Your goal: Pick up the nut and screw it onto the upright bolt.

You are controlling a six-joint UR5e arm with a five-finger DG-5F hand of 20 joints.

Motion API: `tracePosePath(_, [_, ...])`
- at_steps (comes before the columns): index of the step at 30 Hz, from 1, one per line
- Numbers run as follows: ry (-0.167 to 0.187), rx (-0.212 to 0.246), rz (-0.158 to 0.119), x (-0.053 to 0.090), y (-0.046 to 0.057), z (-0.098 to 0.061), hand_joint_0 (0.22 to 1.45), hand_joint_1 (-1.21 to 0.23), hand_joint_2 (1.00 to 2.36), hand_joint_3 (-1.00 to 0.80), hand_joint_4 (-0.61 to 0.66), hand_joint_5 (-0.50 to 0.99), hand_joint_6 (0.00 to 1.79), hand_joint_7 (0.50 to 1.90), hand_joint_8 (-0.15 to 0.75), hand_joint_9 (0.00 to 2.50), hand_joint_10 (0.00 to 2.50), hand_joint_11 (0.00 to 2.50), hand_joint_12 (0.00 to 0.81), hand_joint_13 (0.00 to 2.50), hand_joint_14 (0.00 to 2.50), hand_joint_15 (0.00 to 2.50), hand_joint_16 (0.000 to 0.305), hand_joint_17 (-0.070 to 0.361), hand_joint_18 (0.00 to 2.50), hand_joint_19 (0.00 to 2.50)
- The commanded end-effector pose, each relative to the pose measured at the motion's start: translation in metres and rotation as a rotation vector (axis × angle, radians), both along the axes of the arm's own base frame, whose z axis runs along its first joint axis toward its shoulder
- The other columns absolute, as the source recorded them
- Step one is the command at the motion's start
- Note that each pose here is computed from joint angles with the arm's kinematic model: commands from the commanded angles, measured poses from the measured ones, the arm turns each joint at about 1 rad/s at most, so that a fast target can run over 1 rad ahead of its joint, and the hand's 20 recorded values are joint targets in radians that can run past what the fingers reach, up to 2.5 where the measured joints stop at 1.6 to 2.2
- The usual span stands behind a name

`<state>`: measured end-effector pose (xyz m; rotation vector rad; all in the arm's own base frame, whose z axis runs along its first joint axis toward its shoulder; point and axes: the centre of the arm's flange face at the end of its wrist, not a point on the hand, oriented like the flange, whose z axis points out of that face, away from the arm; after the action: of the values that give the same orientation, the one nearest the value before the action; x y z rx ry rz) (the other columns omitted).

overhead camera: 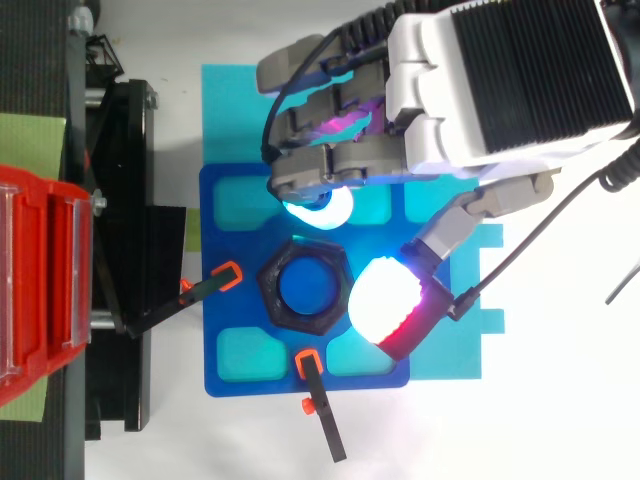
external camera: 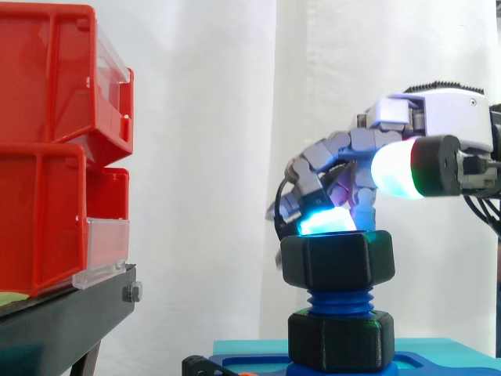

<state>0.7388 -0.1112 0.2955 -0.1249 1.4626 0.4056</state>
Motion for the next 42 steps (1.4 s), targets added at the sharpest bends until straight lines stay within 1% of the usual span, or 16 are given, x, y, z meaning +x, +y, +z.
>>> tracePosePath(1, [-0.028,-0.001,0.008,0.004,-0.003,0.013,0.53,-0.21,1.0,-0.5,0.17,0.03,0.5,1.38,0.275,1.36,0.0,0.02,0.153,0.82,0.0,0.0,0.005,0.012,0.44,0.0])
tracePosePath(4, [-0.04,-0.004,0.014,0.007,-0.008,0.026,0.52,-0.2,1.0,-0.5,0.21,0.01,0.5,1.28,0.273,1.33,0.0,0.03,0.161,0.81,0.0,0.0,0.006,0.014,0.42,0.0])
tracePosePath(7, [-0.047,-0.005,0.015,0.008,-0.01,0.03,0.52,-0.2,1.0,-0.5,0.26,-0.02,0.5,1.12,0.273,1.26,0.0,0.02,0.174,0.79,0.0,0.0,0.007,0.017,0.4,0.0])
tracePosePath(10, [-0.048,-0.004,0.012,0.008,-0.011,0.03,0.52,-0.19,1.0,-0.5,0.27,-0.04,0.5,0.96,0.265,1.24,0.0,0.0,0.18,0.77,0.0,0.0,0.009,0.019,0.38,0.0])
tracePosePath(11, [-0.05,-0.006,0.015,0.009,-0.008,0.03,0.52,-0.19,1.0,-0.5,0.26,-0.05,0.5,0.89,0.259,1.21,0.0,0.0,0.183,0.76,0.0,0.0,0.009,0.021,0.37,0.0])
tracePosePath(17, [-0.052,-0.003,0.017,0.01,0.002,0.025,0.51,-0.18,1.0,-0.5,0.23,-0.08,0.5,0.74,0.248,1.12,0.0,0.0,0.194,0.71,0.0,0.0,0.014,0.031,0.33,0.0])
tracePosePath(20, [-0.073,0.0,0.017,0.011,0.008,0.019,0.5,-0.17,1.0,-0.5,0.23,-0.09,0.5,0.69,0.235,1.05,0.0,0.0,0.201,0.66,0.0,0.0,0.017,0.038,0.29,0.0])
tracePosePath(24, [-0.088,0.001,0.02,0.011,0.016,0.011,0.5,-0.16,1.0,-0.5,0.22,-0.1,0.5,0.66,0.226,0.96,0.0,0.0,0.213,0.59,0.0,0.0,0.022,0.05,0.25,0.0])
tracePosePath(25, [-0.093,0.003,0.014,0.011,0.018,0.008,0.5,-0.15,1.0,-0.5,0.22,-0.1,0.5,0.65,0.219,0.94,0.0,0.0,0.22,0.57,0.0,0.0,0.023,0.052,0.24,0.0])
tracePosePath(26, [-0.101,0.008,0.009,0.011,0.024,0.002,0.49,-0.15,1.0,-0.5,0.21,-0.1,0.5,0.64,0.213,0.9,0.0,0.0,0.228,0.55,0.0,0.0,0.025,0.055,0.2,0.0])
tracePosePath(28, [-0.104,0.011,0.001,0.01,0.027,-0.002,0.49,-0.14,1.0,-0.5,0.21,-0.11,0.5,0.64,0.213,0.85,0.0,0.0,0.236,0.49,0.0,0.0,0.026,0.059,0.14,0.0])
tracePosePath(29, [-0.104,0.014,-0.005,0.01,0.034,-0.007,0.49,-0.14,1.0,-0.5,0.21,-0.11,0.5,0.63,0.207,0.82,0.0,0.0,0.244,0.47,0.0,0.0,0.027,0.061,0.11,0.0])
tracePosePath(31, [-0.102,0.02,-0.009,0.011,0.04,-0.007,0.49,-0.13,1.0,-0.5,0.2,-0.12,0.5,0.63,0.204,0.77,0.0,0.0,0.256,0.39,0.0,0.0,0.028,0.064,0.03,0.0])
tracePosePath(36, [-0.098,0.022,-0.005,0.011,0.044,-0.008,0.48,-0.1,1.0,-0.5,0.18,-0.14,0.5,0.61,0.2,0.62,0.0,0.0,0.286,0.25,0.0,0.0,0.032,0.071,0.0,0.0])
tracePosePath(41, [-0.074,0.019,-0.004,0.009,0.045,-0.011,0.47,-0.07,1.0,-0.5,0.18,-0.14,0.5,0.62,0.204,0.57,0.0,0.0,0.301,0.19,0.0,0.0,0.033,0.075,0.0,0.0])
tracePosePath(42, [-0.062,0.017,-0.005,0.008,0.045,-0.013,0.47,-0.07,1.0,-0.5,0.18,-0.14,0.5,0.62,0.206,0.56,0.0,0.0,0.303,0.18,0.0,0.0,0.033,0.075,0.0,0.0])
